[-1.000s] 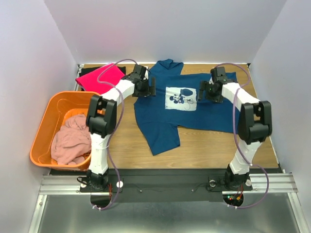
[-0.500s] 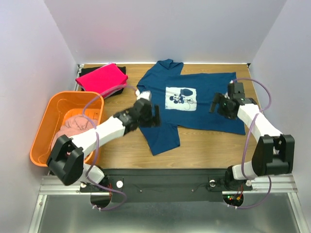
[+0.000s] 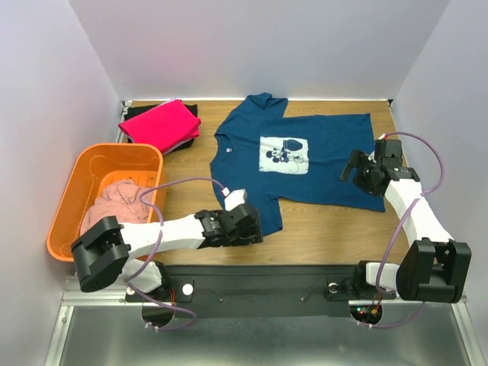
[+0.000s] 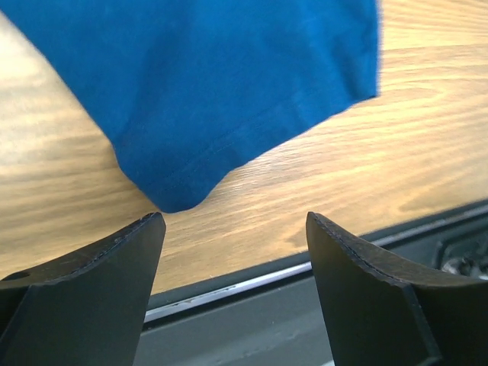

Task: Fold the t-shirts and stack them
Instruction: Flatten the tshirt out

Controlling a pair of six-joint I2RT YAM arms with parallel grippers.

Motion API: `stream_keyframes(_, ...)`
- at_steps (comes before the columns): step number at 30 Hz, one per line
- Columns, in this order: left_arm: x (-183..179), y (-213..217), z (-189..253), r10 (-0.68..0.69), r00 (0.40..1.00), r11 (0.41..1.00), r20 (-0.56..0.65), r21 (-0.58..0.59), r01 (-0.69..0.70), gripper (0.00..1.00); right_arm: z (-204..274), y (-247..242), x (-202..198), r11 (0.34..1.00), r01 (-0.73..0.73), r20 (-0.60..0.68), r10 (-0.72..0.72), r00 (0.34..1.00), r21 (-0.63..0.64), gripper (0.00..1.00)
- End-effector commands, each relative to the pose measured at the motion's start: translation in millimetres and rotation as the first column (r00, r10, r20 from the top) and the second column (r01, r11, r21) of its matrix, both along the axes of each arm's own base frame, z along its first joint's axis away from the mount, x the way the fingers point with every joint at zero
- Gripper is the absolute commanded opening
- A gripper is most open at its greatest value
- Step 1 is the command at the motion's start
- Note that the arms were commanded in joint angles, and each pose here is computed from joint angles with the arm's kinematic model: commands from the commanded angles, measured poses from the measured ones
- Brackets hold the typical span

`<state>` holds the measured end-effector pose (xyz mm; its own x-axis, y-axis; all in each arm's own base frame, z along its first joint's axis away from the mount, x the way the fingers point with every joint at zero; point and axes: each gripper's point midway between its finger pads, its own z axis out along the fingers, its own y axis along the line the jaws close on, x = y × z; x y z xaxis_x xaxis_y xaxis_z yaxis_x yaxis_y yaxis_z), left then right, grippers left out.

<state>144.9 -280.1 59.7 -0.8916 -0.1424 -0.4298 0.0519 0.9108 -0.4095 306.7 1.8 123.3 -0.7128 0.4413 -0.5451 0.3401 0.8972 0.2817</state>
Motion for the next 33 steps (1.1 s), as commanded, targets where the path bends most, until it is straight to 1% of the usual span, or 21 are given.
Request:
stream_keyframes(1, -6.4, 3.3, -12.0, 0.094, 0.995, 0.995, -0.015, 0.040, -0.093, 0.85, 13.9, 5.0, -0.1, 1.000, -0.013, 0.043, 0.012, 0.999, 0.019, 0.95)
stream_keyframes(3, -8.2, 7.1, -13.9, 0.112, 0.994, 0.992, -0.009, 0.063, -0.111, 0.83, 13.3, 6.0, -2.1, 1.000, -0.016, 0.037, 0.015, 0.999, 0.023, 0.95)
stream_keyframes(7, -9.9, 9.5, -17.3, 0.145, 0.989, 0.988, -0.015, 0.058, -0.143, 0.82, 14.4, 8.2, -4.8, 0.999, -0.025, 0.038, 0.023, 0.999, 0.029, 0.95)
stream_keyframes(11, -6.3, 10.3, -23.0, 0.154, 0.988, 0.985, -0.003, 0.083, -0.153, 0.76, 14.7, 9.2, -5.2, 0.999, -0.031, 0.037, 0.030, 0.999, 0.032, 0.95)
stream_keyframes(16, -2.4, 12.0, -28.8, 0.164, 0.986, 0.980, 0.010, 0.113, -0.164, 0.72, 14.2, 11.5, -5.2, 0.998, -0.041, 0.034, 0.039, 0.999, 0.042, 0.95)
stream_keyframes(22, 6.8, 15.8, -31.0, 0.184, 0.983, 0.975, 0.017, 0.121, -0.185, 0.71, 14.4, 13.0, -4.2, 0.998, -0.050, 0.033, 0.049, 0.998, 0.046, 0.94)
stream_keyframes(25, 9.2, 15.6, -34.3, 0.181, 0.983, 0.975, 0.012, 0.130, -0.181, 0.69, 13.6, 13.6, -4.3, 0.997, -0.055, 0.032, 0.054, 0.998, 0.045, 0.94)
stream_keyframes(27, 10.6, 16.5, -35.2, 0.185, 0.983, 0.973, 0.009, 0.137, -0.185, 0.66, 13.6, 13.7, -3.9, 0.997, -0.057, 0.031, 0.056, 0.998, 0.043, 0.94)
stream_keyframes(30, 11.7, 16.9, -36.2, 0.183, 0.983, 0.973, 0.009, 0.145, -0.182, 0.57, 14.1, 13.1, -3.2, 0.998, -0.059, 0.032, 0.058, 0.998, 0.034, 0.94)
stream_keyframes(31, 12.5, 16.6, -36.3, 0.179, 0.984, 0.973, 0.010, 0.149, -0.179, 0.51, 13.3, 13.1, -2.8, 0.998, -0.057, 0.030, 0.056, 0.998, 0.033, 0.94)
stream_keyframes(33, 12.7, 16.7, -36.8, 0.176, 0.984, 0.972, 0.008, 0.157, -0.175, 0.44, 13.2, 12.8, -2.7, 0.998, -0.056, 0.028, 0.055, 0.998, 0.032, 0.94)
